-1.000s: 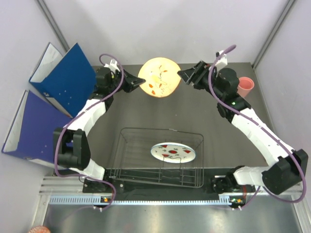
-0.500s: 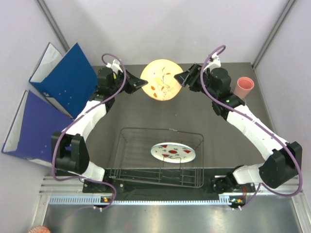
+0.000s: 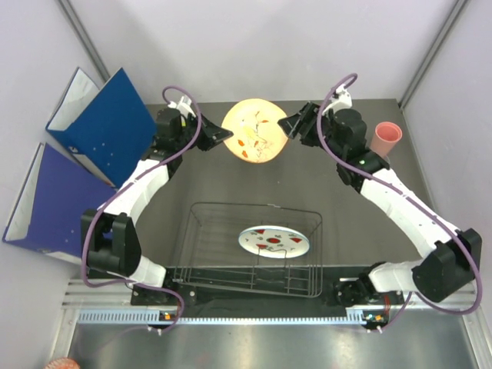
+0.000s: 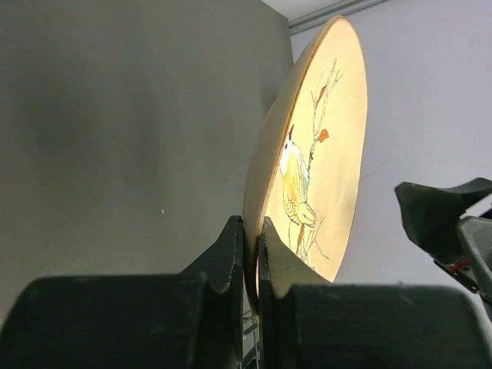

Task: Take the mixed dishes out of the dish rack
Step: Place the plate at the center of the board.

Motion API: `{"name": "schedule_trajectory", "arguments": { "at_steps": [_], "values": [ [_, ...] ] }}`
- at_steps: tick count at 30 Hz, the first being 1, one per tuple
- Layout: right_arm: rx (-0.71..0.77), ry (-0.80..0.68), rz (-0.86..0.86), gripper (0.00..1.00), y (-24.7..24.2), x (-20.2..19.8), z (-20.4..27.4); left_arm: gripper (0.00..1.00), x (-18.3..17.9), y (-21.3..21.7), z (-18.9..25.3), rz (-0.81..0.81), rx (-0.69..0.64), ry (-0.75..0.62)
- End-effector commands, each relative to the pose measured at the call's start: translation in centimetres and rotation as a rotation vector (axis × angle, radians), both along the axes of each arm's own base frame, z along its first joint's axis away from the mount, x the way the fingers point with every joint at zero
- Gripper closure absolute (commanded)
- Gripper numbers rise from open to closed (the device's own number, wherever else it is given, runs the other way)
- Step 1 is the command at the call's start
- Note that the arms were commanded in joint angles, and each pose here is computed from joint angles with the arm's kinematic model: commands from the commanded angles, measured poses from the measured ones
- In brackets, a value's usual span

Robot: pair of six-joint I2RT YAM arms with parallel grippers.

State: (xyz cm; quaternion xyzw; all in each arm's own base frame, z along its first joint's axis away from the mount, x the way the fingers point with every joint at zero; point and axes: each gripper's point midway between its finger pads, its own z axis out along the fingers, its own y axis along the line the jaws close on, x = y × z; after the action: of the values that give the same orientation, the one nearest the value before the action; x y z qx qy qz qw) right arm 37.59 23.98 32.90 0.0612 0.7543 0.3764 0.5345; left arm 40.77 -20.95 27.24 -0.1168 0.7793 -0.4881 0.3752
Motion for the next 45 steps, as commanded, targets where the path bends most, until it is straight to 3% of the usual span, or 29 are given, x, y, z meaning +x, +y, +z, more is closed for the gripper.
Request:
{"name": "schedule_trajectory", "arguments": {
  "at_steps": [1,8,23,26,27,28,37,39,40,41,42,43,45],
  "values": [
    [-0.027,-0.061,-0.045,0.29,-1.6,-1.3,2.0,1.00,-0.7,-0.4,9.3,-0.024,-0.102,-0.263],
    [-0.076,0.000,-0.051,0.29,-1.7,-0.6,-1.6,1.00,-1.3,-0.7,9.9,-0.045,-0.114,-0.280],
    [-0.036,0.009,0.062,0.30,2.9,3.3,-1.8,1.00,-2.9,-3.0,9.2,-0.100,-0.129,-0.264],
    [0.019,-0.020,0.123,0.69,4.2,3.5,-0.8,1.00,-2.8,-3.0,9.2,-0.096,-0.125,-0.270],
    [0.036,-0.022,0.152,0.93,4.6,3.2,-0.8,1.00,-2.8,-3.0,9.3,-0.093,-0.122,-0.271],
    [0.049,-0.028,0.160,1.00,4.8,3.2,-0.7,1.00,-2.8,-3.0,9.3,-0.092,-0.118,-0.271],
    [0.147,-0.066,0.273,1.00,5.4,1.4,0.6,1.00,-1.7,-2.8,9.4,-0.068,-0.104,-0.282],
    [0.164,-0.072,0.280,1.00,5.2,1.2,0.9,0.79,-1.2,-2.7,9.5,-0.063,-0.090,-0.288],
    [0.177,-0.082,0.281,1.00,5.0,1.0,1.5,0.65,-1.0,-2.5,9.5,-0.058,-0.083,-0.291],
    [0.190,-0.083,0.278,1.00,4.6,1.1,1.9,0.43,-0.4,-1.7,9.3,-0.026,-0.065,-0.281],
    [0.199,-0.092,0.277,1.00,4.4,1.1,2.4,0.34,0.0,-1.3,9.6,-0.003,-0.056,-0.287],
    [0.208,-0.100,0.271,1.00,4.1,1.2,3.0,0.01,0.5,-0.6,9.7,0.026,-0.043,-0.288],
    [0.234,-0.110,0.248,1.00,3.3,2.2,4.2,0.01,1.6,1.4,9.5,0.095,-0.014,-0.274]
  ]
}}
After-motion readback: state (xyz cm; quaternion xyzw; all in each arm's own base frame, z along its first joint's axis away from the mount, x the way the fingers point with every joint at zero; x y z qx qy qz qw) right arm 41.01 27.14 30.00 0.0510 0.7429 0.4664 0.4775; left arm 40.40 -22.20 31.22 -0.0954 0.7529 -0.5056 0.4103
